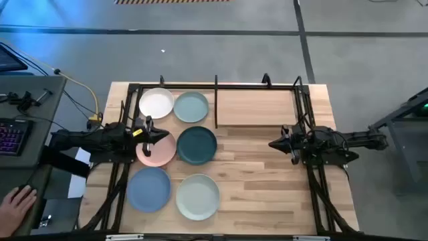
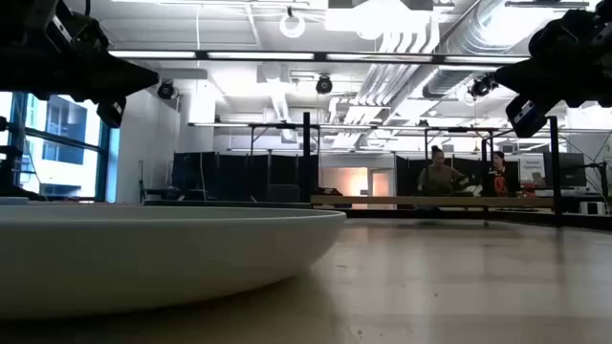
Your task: Place and stack plates onto a shelf
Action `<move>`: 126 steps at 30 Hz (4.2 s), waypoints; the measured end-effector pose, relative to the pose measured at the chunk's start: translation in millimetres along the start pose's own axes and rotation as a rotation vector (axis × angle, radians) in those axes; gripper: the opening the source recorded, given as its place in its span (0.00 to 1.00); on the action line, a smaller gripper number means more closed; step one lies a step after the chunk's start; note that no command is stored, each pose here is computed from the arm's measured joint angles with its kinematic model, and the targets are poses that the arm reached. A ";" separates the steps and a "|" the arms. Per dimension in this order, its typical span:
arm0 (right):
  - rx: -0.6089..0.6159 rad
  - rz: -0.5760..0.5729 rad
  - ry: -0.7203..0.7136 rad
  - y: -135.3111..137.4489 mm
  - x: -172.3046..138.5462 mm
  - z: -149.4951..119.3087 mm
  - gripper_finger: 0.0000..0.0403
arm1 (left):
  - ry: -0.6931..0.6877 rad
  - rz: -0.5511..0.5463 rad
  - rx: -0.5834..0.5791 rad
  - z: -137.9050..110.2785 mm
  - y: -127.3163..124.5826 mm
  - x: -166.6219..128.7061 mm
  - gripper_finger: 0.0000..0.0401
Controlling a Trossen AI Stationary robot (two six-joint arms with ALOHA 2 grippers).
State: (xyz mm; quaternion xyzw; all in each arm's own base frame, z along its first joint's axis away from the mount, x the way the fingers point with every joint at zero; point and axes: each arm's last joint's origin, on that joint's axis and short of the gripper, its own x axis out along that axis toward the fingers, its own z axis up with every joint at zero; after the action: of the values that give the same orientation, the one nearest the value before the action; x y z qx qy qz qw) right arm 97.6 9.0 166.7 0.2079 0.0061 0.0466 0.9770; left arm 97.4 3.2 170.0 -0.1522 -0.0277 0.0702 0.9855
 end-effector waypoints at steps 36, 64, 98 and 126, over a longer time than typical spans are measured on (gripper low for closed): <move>0.000 0.000 0.000 0.0 0.0 0.1 0.00 | 0.000 0.000 0.000 0.0 0.0 0.0 0.00; 0.000 0.000 0.000 0.0 0.0 -0.1 0.00 | 0.000 0.001 0.000 0.0 0.0 0.0 0.00; 0.626 -0.044 -0.432 24.8 22.0 50.7 0.00 | 0.000 0.001 0.000 0.0 0.0 0.0 0.00; 0.871 -0.996 0.452 -14.7 307.0 3.3 0.49 | 0.000 0.000 0.000 0.0 0.0 0.0 0.00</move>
State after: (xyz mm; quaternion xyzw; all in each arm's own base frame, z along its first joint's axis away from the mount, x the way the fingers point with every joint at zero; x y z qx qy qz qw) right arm 404.6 23.0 166.0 0.5382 0.3218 -0.3715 0.6846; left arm 97.4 3.2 170.0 -0.1522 -0.0276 0.0704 0.9855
